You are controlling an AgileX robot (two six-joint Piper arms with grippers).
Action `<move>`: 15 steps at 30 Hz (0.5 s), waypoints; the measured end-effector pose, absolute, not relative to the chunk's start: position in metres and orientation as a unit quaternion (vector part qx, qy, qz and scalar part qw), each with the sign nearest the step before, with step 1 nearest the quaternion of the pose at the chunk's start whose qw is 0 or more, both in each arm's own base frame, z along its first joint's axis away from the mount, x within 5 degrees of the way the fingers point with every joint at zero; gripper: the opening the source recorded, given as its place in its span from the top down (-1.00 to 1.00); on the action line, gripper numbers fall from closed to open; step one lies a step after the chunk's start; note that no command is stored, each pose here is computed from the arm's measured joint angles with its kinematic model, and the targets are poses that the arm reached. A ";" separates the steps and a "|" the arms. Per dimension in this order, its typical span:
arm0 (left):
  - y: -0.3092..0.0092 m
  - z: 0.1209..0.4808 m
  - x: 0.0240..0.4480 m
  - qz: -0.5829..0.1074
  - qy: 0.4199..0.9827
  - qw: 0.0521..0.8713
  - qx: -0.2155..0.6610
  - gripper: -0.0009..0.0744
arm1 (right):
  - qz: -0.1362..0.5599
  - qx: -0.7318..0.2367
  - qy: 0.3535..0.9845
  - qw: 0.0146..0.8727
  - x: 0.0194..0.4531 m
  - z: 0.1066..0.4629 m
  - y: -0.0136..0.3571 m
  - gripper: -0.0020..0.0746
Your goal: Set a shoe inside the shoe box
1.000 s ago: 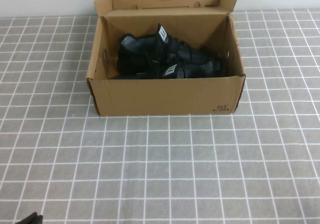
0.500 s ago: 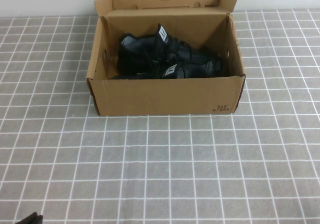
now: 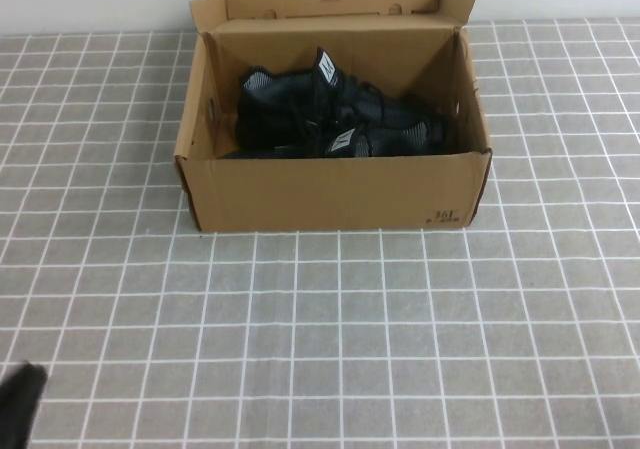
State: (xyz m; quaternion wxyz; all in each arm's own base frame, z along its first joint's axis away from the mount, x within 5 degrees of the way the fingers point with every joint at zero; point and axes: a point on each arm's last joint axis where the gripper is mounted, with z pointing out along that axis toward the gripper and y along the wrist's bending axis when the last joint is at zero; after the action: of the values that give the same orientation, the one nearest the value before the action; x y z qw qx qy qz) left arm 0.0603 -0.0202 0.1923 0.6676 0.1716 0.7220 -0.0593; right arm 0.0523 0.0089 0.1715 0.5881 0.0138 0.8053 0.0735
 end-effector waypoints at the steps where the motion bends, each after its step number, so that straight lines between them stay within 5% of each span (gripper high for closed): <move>1: -0.019 0.196 0.061 -0.060 0.714 0.682 0.149 0.98 | 0.073 0.014 0.805 0.588 0.052 0.171 0.009 0.99; 9: -0.003 0.208 0.059 -0.024 0.675 0.738 0.019 0.98 | 0.075 0.014 0.805 0.588 0.052 0.171 0.009 0.99; 15: -0.002 0.194 0.057 -0.015 0.724 0.690 0.005 0.98 | 0.075 0.014 0.806 0.587 0.052 0.171 0.009 0.99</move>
State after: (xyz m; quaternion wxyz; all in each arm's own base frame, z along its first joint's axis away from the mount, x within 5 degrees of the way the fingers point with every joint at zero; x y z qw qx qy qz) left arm 0.0567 -0.0020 0.1943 0.6901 0.0050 0.7236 -0.0148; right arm 0.0522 0.0091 0.1713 0.5872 0.0144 0.8058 0.0751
